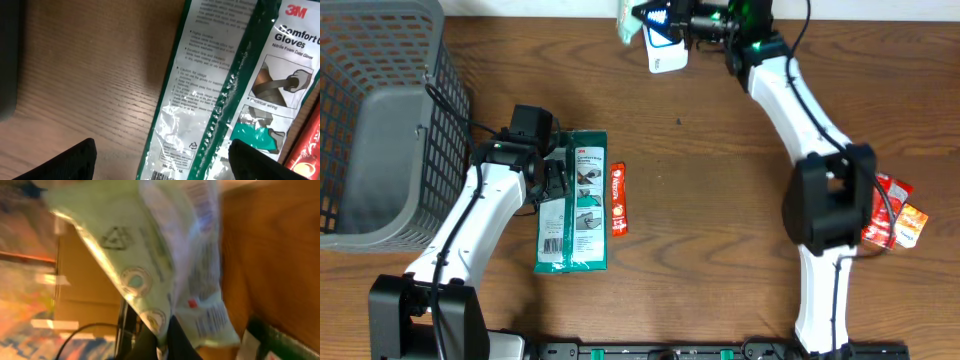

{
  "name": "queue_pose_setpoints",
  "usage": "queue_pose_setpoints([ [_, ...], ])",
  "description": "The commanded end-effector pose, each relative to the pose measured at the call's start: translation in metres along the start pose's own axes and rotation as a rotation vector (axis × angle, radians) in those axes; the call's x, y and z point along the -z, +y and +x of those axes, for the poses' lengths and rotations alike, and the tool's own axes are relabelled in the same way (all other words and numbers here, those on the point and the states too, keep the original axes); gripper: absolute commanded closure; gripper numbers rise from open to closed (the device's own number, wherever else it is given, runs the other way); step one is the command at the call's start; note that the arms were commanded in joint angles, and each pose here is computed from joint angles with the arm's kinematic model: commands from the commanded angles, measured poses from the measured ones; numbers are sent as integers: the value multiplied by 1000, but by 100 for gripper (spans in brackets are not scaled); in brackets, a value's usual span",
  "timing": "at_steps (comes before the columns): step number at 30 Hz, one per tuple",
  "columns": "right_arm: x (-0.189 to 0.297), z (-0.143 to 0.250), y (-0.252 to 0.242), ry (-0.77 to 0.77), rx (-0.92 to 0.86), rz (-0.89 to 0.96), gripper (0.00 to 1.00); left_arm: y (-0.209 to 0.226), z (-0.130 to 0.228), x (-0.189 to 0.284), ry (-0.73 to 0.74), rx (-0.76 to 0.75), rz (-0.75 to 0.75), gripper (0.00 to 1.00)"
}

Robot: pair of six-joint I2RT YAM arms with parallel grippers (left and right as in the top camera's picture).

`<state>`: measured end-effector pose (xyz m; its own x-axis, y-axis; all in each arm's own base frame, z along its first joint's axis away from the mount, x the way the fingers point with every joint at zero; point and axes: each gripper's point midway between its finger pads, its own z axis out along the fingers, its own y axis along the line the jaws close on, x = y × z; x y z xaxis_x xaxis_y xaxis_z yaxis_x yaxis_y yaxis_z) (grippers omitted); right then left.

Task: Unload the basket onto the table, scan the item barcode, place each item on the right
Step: 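Carry the wet-wipes pack down to the right table edge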

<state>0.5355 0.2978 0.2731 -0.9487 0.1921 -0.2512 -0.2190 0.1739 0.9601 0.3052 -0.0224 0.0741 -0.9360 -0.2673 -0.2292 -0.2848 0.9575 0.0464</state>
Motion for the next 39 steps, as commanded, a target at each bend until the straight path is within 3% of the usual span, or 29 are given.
queue_pose_setpoints([
  [1,13,8,-9,-62,181,232,99,1,-7,5,-22,4,2,15],
  [7,74,44,-37,-80,267,794,99,1,-7,5,-22,4,2,15],
  [17,188,127,-91,192,218,1536,99,1,-7,5,-22,4,2,15],
  [25,240,168,-150,348,79,1721,99,1,-7,5,-22,4,2,15],
  [34,304,191,-209,333,-125,1821,99,1,-7,5,-22,4,2,15],
  [35,311,194,-213,319,-158,1828,97,1,-7,5,-22,4,2,15],
  [36,316,195,-216,308,-180,1831,88,1,-7,5,-22,4,2,15],
  [39,329,203,-224,307,-240,1823,48,1,-7,5,-22,4,2,15],
])
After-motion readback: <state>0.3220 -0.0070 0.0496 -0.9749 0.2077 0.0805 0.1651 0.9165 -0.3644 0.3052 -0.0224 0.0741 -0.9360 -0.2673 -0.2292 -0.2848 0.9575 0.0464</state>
